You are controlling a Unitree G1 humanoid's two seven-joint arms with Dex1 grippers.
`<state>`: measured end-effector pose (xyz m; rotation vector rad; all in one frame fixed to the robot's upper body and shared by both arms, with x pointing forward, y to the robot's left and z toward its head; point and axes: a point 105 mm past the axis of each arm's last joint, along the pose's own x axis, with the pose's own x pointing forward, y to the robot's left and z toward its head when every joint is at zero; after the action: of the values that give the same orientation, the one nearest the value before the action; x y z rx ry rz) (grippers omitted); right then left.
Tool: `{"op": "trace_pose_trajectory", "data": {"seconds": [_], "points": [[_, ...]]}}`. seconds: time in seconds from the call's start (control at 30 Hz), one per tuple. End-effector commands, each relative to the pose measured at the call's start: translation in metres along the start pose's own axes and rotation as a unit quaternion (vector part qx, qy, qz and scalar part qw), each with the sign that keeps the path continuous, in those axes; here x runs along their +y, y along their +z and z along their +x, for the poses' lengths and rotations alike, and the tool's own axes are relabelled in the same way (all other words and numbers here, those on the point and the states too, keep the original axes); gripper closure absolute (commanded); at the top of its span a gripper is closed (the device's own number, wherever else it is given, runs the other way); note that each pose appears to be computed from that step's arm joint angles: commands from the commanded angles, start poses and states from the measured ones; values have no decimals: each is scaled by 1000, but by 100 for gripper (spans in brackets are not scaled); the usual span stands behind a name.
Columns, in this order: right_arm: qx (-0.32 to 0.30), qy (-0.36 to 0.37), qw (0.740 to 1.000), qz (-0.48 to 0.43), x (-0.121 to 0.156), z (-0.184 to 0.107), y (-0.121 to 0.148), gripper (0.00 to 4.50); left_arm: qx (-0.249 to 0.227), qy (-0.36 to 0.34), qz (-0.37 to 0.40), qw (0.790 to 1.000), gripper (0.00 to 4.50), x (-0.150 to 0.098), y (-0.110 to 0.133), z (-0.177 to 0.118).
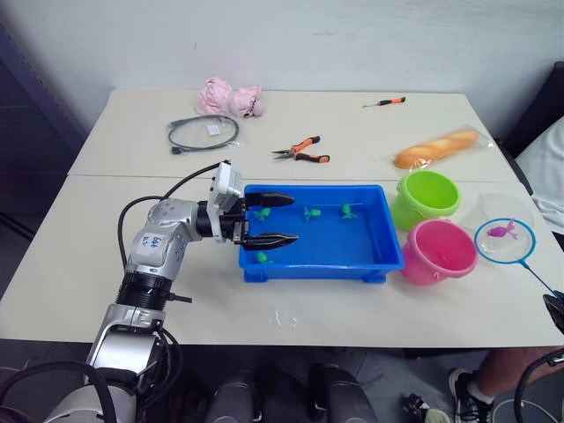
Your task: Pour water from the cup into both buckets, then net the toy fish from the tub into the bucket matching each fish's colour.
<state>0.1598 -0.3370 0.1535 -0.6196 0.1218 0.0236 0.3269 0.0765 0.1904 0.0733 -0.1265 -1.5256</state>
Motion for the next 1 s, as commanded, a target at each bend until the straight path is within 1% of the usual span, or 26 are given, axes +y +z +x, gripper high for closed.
{"op": "trace_pose_trajectory", "data": {"seconds": [0.03,0.17,0.23,0.33,0.37,0.43,0.53,0.6,0.63,0.67,0.7,0.73,0.8,0.87,0.93,1.0], "points": [[-17,-21,998,-59,-5,4,8,450,-7,-7,27,1000,4,-2,13,3],[-27,-26,985,-168,-2,14,17,450,-6,-1,23,1000,4,-3,9,-1],[-29,-39,971,-234,-2,16,21,450,-6,2,23,1000,4,-3,8,-3],[-31,-47,954,-296,-1,18,23,450,-7,6,22,1000,4,-3,7,-5],[-34,-47,951,-303,0,19,23,450,-7,7,22,1000,4,-3,7,-5],[-32,-51,937,-344,1,21,23,450,-7,8,22,1000,4,-3,6,-6],[-46,-46,920,-387,7,23,25,450,-6,11,23,1000,4,-3,6,-7],[-52,-53,922,-381,8,24,25,450,-6,13,23,1000,4,-3,5,-7],[-60,-68,927,-363,6,23,28,450,-6,14,23,1000,4,-3,5,-8],[-83,-76,950,-293,5,24,36,450,-4,19,24,1000,4,-2,5,-9],[-115,-68,972,-191,8,26,48,450,-1,26,25,999,4,-1,5,-12],[-146,-45,983,-103,14,28,60,450,2,31,25,999,4,0,5,-15],[-172,-4,985,-5,22,30,74,450,6,37,25,999,4,1,4,-18],[-177,55,980,66,32,34,89,450,12,46,25,999,4,3,3,-24],[-172,114,971,122,44,39,103,450,15,56,25,998,4,5,2,-29],[-148,156,959,186,57,49,112,450,18,61,25,998,4,5,1,-34]]}}
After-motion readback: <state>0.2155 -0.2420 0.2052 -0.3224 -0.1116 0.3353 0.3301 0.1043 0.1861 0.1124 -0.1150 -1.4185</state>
